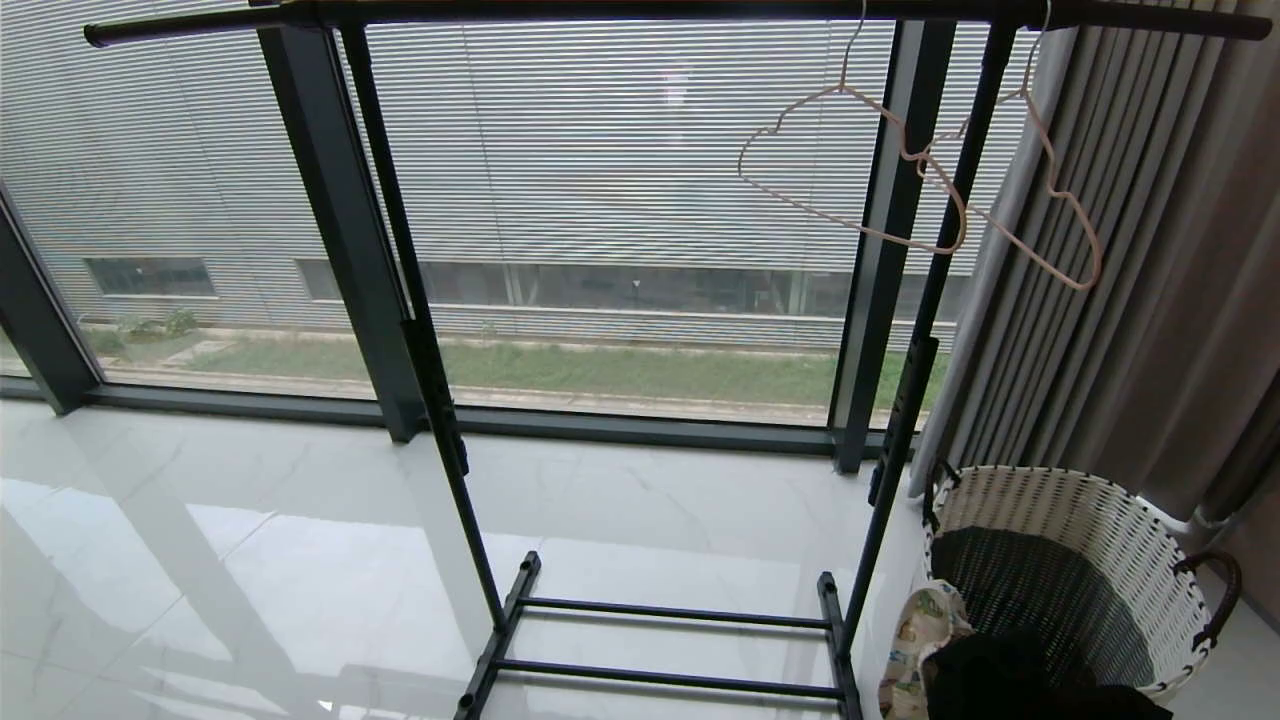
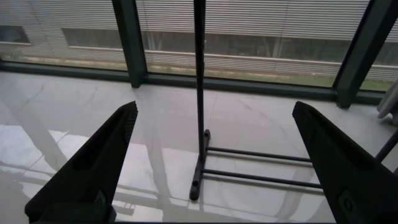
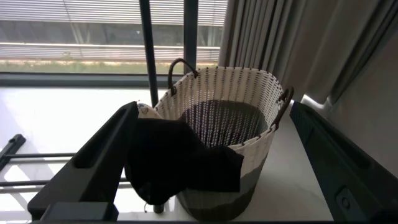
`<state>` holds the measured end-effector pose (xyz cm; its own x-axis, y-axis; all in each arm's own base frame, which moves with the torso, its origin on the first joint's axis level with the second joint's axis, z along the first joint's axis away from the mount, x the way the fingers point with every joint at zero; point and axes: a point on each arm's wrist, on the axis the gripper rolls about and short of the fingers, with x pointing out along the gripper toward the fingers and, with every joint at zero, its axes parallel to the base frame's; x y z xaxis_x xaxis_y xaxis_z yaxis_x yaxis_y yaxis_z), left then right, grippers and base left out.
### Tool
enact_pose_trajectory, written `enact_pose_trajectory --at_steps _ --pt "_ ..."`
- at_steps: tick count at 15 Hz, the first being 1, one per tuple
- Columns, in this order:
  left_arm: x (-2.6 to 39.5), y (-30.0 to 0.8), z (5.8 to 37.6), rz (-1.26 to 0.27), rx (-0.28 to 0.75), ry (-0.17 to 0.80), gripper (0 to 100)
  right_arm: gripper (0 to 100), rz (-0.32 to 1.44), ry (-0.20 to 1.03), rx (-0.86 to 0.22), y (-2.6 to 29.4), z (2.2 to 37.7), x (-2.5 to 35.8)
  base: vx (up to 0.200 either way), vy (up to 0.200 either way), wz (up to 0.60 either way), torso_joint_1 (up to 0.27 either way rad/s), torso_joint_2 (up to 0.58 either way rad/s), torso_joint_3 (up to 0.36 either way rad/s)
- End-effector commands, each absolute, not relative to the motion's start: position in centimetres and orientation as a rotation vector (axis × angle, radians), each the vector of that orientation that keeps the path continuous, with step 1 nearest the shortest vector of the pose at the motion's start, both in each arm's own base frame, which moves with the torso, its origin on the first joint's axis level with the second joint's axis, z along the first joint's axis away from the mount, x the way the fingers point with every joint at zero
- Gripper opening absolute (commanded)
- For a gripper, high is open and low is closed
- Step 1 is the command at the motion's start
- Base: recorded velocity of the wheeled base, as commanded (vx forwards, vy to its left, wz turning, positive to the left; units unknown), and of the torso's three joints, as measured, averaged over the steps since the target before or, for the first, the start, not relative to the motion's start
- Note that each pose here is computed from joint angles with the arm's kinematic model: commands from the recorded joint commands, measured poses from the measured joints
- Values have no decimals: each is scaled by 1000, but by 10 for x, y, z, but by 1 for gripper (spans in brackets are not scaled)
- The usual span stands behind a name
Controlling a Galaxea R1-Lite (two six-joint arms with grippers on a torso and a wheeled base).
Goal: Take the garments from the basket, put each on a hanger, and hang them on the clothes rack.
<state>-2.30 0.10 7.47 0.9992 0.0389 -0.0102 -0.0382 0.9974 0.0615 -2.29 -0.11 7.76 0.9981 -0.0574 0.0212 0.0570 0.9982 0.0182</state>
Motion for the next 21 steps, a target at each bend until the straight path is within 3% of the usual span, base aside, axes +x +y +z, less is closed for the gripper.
enact_pose_trajectory --at_steps 1,15,17,19,21 --pt "-23 1 75 40 59 12 100 100 -58 -22 17 -1 78 -23 0 0 0 0 0 0" --pt "-23 1 75 40 51 12 100 100 -26 -24 -20 0 78 -23 0 0 0 0 0 0" --pt "-23 1 75 40 49 12 100 100 72 -74 -3 1 109 -28 0 0 0 0 0 0" --pt "-23 1 75 40 49 12 100 100 134 12 -47 1 126 -22 0 0 0 0 0 0" --pt "-23 1 75 40 49 12 100 100 208 232 -205 2 132 2 0 0 0 0 0 0"
